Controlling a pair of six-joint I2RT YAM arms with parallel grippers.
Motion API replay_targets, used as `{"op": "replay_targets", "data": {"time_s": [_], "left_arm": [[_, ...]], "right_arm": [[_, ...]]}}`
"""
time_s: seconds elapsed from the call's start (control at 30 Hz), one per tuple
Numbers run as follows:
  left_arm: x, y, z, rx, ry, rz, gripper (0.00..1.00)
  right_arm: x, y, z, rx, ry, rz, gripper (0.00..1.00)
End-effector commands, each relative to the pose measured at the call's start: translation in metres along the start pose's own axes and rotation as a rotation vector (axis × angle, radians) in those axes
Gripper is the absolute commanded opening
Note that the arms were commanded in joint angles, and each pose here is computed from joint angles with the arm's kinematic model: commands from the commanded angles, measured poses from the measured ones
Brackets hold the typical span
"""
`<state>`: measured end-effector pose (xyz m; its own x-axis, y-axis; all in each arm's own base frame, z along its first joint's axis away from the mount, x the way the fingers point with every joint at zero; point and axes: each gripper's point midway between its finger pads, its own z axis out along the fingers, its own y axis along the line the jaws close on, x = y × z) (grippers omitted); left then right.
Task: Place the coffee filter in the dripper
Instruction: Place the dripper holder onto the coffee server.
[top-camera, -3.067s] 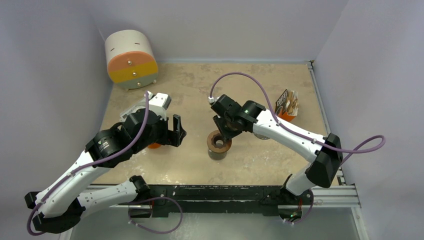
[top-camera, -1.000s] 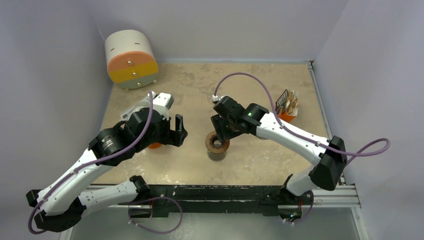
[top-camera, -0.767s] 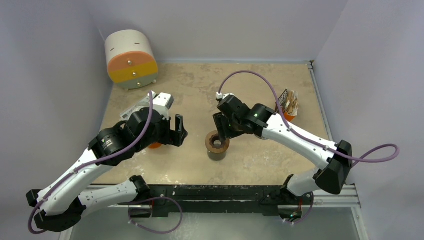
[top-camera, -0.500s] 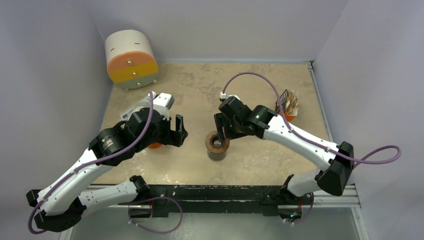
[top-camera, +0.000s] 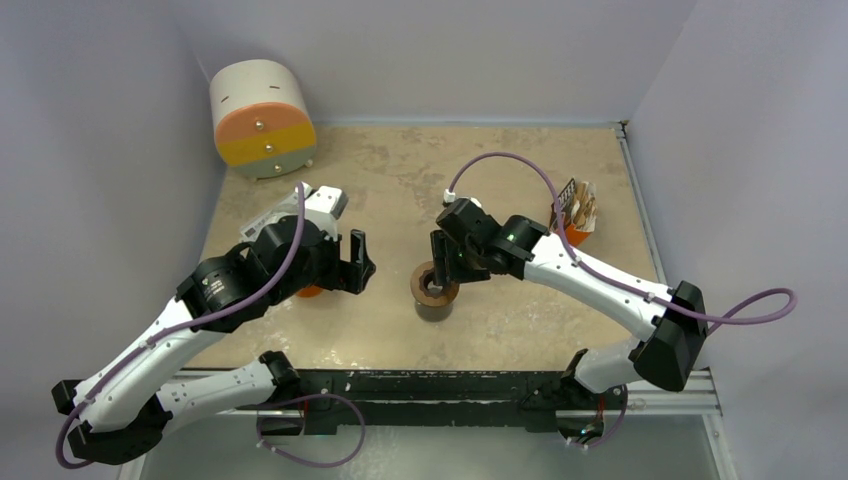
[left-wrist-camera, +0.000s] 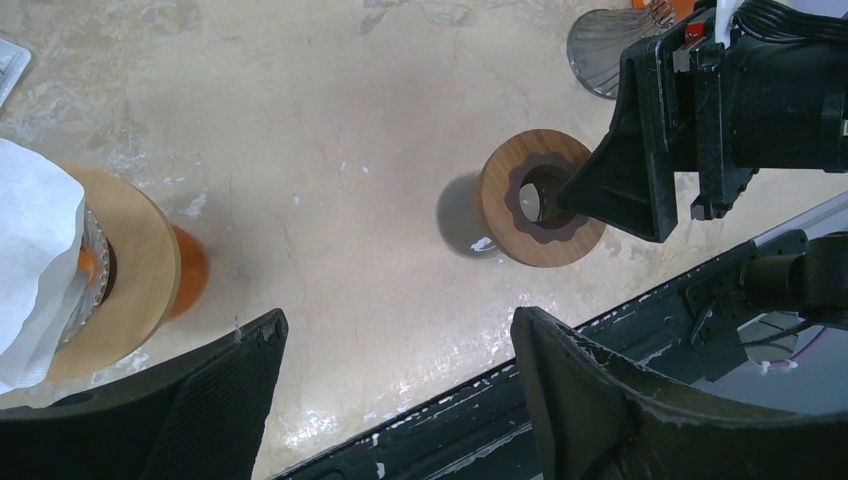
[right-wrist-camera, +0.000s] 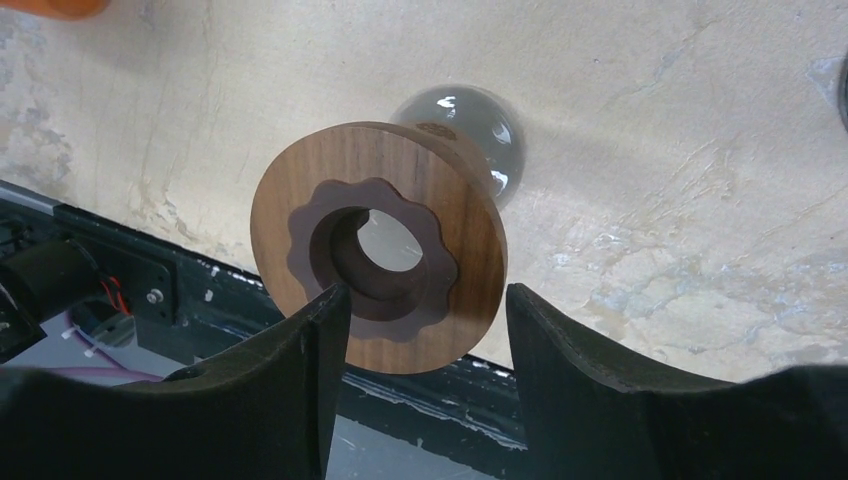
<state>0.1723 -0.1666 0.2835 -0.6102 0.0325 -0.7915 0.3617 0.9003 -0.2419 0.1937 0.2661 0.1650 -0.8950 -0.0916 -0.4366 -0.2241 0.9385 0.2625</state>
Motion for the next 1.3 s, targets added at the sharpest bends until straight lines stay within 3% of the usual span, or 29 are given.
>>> {"op": "replay_targets", "data": {"time_s": [0.0, 0.43, 0.8, 1.27], "left_arm": [[-0.004, -0.001, -0.003, 0.014, -0.020, -0.007, 0.81], [-0.003, 0.000, -0.003, 0.010, -0.019, -0.004, 0.81], [-0.004, -0.003, 0.000, 0.015, -0.016, 0.003, 0.81], [-0.007, -0.002, 0.004, 0.007, -0.021, 0.029, 0.81]], "right_arm": [[-0.002, 0.002, 0.003, -0.010, -0.005, 0.036, 0.61], [-0.004, 0.011, 0.004, -0.050, 0.001, 0.039, 0.57], [-0.018, 0.001, -0.019, -0.013, -0.074, 0.024, 0.57], [-0.050, -0.061, -0.067, 0.166, -0.221, -0.032, 0.59]]}}
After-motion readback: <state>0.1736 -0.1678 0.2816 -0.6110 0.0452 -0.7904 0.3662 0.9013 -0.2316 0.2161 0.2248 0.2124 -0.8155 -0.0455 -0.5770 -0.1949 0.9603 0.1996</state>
